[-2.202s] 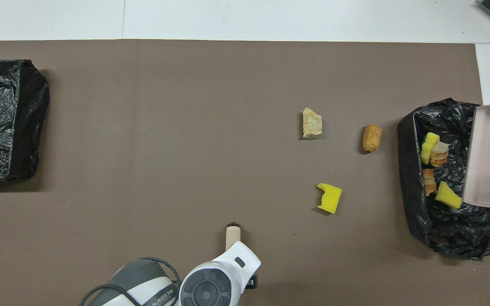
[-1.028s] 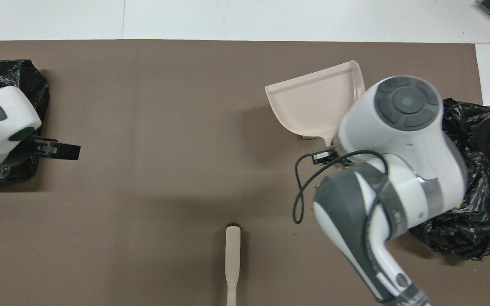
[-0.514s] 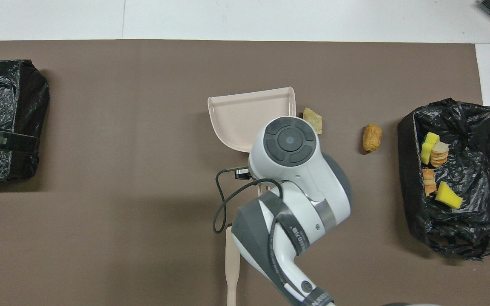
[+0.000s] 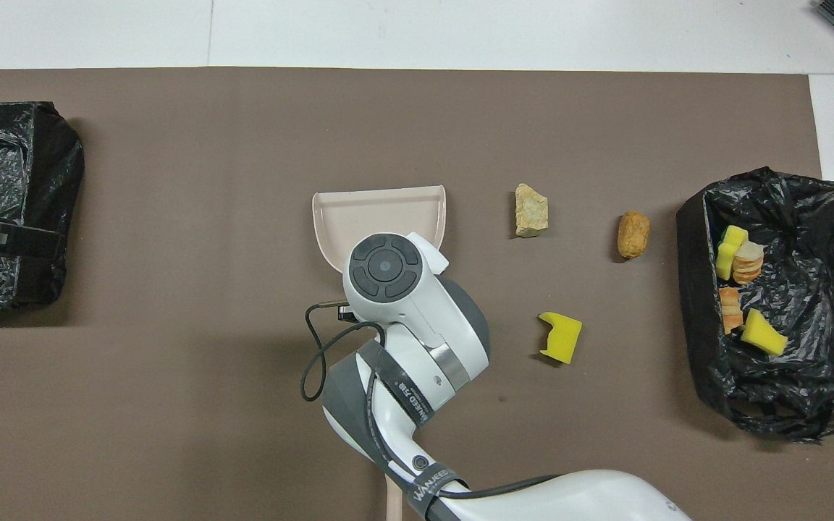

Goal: Sweep and dump trash in bin

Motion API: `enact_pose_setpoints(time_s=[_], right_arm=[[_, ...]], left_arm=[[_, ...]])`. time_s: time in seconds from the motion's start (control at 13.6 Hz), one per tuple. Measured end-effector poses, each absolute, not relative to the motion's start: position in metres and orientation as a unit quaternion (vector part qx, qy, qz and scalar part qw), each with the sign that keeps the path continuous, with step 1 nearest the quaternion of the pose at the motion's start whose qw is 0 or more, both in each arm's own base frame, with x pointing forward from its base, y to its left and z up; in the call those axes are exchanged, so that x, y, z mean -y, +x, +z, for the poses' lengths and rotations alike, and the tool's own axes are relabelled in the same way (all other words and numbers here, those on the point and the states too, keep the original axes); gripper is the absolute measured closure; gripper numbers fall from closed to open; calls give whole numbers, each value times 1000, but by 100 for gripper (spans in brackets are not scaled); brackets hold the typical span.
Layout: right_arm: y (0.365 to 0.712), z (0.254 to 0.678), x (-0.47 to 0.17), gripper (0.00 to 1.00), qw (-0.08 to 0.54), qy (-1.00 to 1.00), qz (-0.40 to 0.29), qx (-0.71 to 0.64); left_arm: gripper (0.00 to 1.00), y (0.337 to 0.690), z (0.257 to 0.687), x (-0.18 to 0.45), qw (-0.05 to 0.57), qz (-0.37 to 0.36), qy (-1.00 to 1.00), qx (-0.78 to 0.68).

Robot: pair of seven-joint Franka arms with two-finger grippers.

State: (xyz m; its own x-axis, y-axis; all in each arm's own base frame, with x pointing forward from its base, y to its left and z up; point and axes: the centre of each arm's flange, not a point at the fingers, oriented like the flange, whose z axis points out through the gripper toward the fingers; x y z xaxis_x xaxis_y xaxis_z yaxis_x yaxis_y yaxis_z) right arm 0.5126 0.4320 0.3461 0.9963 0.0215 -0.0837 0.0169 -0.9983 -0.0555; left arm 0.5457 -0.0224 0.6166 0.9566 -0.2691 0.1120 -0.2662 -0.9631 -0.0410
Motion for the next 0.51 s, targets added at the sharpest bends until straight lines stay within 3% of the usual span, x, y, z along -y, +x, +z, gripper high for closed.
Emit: enact_pose_setpoints(time_s=[0.51], right_arm=[[518, 342, -435, 68, 42, -999, 26, 5]], left_arm=[[0, 562, 626, 29, 14, -49, -989, -139]])
